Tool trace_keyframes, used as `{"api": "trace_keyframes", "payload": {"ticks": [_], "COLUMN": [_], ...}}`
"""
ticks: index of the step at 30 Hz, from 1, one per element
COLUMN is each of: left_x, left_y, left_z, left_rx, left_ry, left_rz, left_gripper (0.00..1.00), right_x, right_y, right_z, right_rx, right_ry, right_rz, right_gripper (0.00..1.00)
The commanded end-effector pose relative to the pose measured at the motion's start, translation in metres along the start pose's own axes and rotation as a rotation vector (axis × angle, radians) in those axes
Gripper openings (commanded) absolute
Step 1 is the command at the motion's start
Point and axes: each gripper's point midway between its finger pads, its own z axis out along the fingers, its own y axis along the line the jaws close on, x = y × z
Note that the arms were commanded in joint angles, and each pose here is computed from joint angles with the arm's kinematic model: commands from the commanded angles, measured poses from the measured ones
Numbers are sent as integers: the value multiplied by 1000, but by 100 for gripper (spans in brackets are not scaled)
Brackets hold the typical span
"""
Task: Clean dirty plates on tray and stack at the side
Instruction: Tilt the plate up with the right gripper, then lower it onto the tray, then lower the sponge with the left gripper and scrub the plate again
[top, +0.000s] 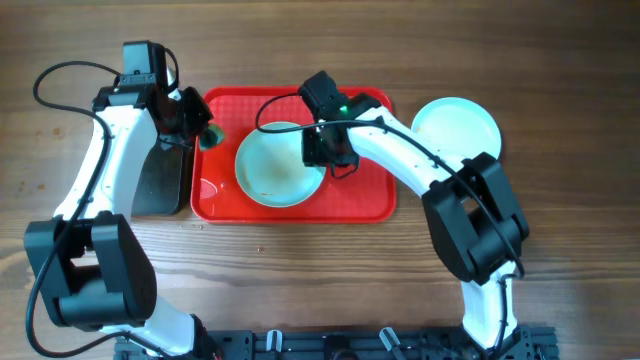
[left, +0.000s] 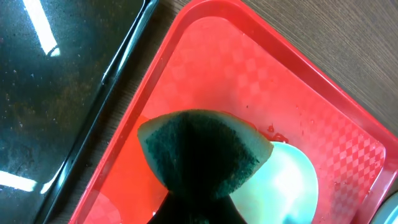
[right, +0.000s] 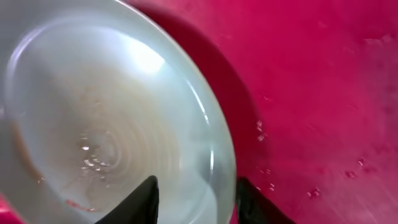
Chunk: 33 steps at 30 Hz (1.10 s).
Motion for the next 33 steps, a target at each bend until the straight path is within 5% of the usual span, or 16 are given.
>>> {"api": "trace_keyframes", "payload": {"ticks": [1, 7, 15, 17, 20, 27, 33], "left_x": [-7, -7, -7, -7, -8, -7, -7], "left_y": [-2, -2, -2, -2, -2, -2, -2], "left_z": [-7, -7, -7, -7, -7, -7, -7], "left_rx": [4, 4, 4, 4, 5, 3, 4], "left_ry": [-28, -28, -28, -29, -31, -27, -27], "left_rz": [24, 24, 24, 24, 24, 24, 20], "left_gripper": [4, 4, 4, 4, 4, 4, 4], "right_x": [-32, -56, -48, -45, -45, -38, -22], "right_y": [9, 0, 18, 23, 18, -27, -37], "right_z": [-22, -7, 30, 33, 43, 42, 38], "right_rx": [-132, -137, -123, -120, -67, 172, 217], "right_ry": [-61, -56, 68, 72, 74, 71, 128], "right_rz": [-164, -374, -423, -412, -285, 208, 378], "right_gripper": [46, 45, 45, 37, 4, 4, 4]}}
